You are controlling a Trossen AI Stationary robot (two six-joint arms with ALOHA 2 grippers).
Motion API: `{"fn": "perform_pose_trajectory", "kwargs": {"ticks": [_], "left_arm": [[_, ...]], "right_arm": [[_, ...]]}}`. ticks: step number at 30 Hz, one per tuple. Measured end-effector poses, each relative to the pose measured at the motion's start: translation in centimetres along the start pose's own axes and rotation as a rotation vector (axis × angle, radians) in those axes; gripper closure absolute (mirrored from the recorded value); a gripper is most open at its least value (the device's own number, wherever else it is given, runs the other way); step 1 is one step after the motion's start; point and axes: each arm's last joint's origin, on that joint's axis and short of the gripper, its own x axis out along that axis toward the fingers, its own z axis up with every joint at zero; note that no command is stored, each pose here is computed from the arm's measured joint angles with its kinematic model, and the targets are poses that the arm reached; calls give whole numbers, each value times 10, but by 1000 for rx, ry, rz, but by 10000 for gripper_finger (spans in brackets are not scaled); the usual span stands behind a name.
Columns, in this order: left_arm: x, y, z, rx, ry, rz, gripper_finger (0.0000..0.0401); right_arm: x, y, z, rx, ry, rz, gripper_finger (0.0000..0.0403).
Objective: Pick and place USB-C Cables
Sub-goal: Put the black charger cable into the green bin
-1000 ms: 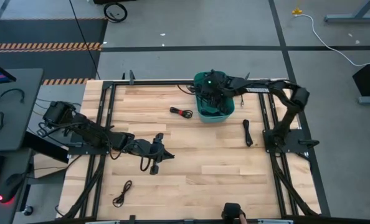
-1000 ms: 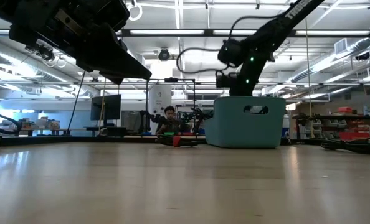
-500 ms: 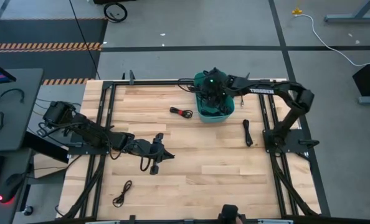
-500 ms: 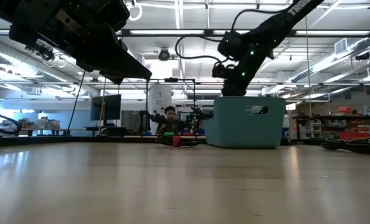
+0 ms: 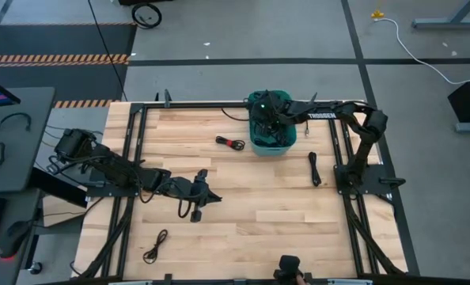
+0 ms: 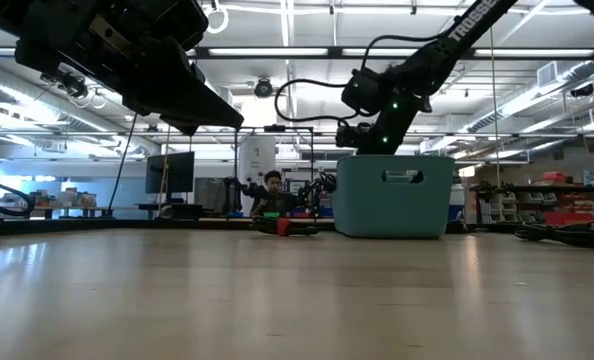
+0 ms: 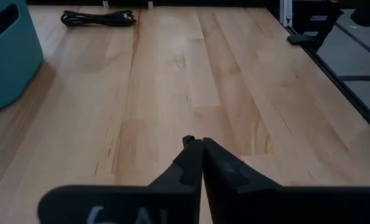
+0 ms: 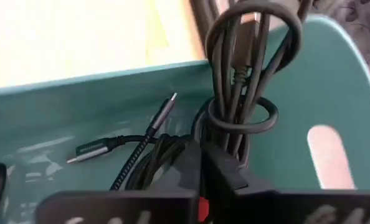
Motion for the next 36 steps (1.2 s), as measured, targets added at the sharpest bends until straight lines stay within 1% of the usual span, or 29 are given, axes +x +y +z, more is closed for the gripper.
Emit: {"fn": "perform_pose_trajectory", "kwargs": {"ticks": [5, 14, 15, 17, 20, 22, 24, 26, 29, 31, 34, 36], "left_arm": [[0, 0, 0, 1, 0, 0, 390], [0, 0, 0, 2, 0, 0, 380], [0, 0, 0, 2, 0, 0, 381], [0, 0, 0, 2, 0, 0, 384], [0, 0, 0, 1, -1, 0, 389], [0, 0, 0, -1, -1, 0, 391], [0, 0, 0, -1, -1, 0, 390], [0, 0, 0, -1, 0, 0, 386], [0, 0, 0, -1, 0, 0, 382], [0, 0, 0, -1, 0, 0, 383], [0, 0, 0, -1, 0, 0, 388], [0, 0, 0, -1, 0, 0, 391]], "right_arm": [[-11, -3, 1, 99, 11, -40, 399], [-67, -18, 10, 270, -102, -65, 400], [-70, -21, 9, 281, -107, -63, 400], [-73, -24, 6, 291, -105, -21, 401], [-66, -28, 3, 322, -97, 27, 393], [-57, -30, -1, 318, -80, 58, 372], [-45, -32, -5, 308, -57, 85, 339], [-35, -34, -9, 302, -40, 101, 300], [-20, -34, -15, 268, -3, 106, 237], [-10, -32, -18, 234, 19, 113, 203], [5, -27, -20, 184, 30, 107, 175], [14, -26, -19, 176, 25, 91, 177]]}}
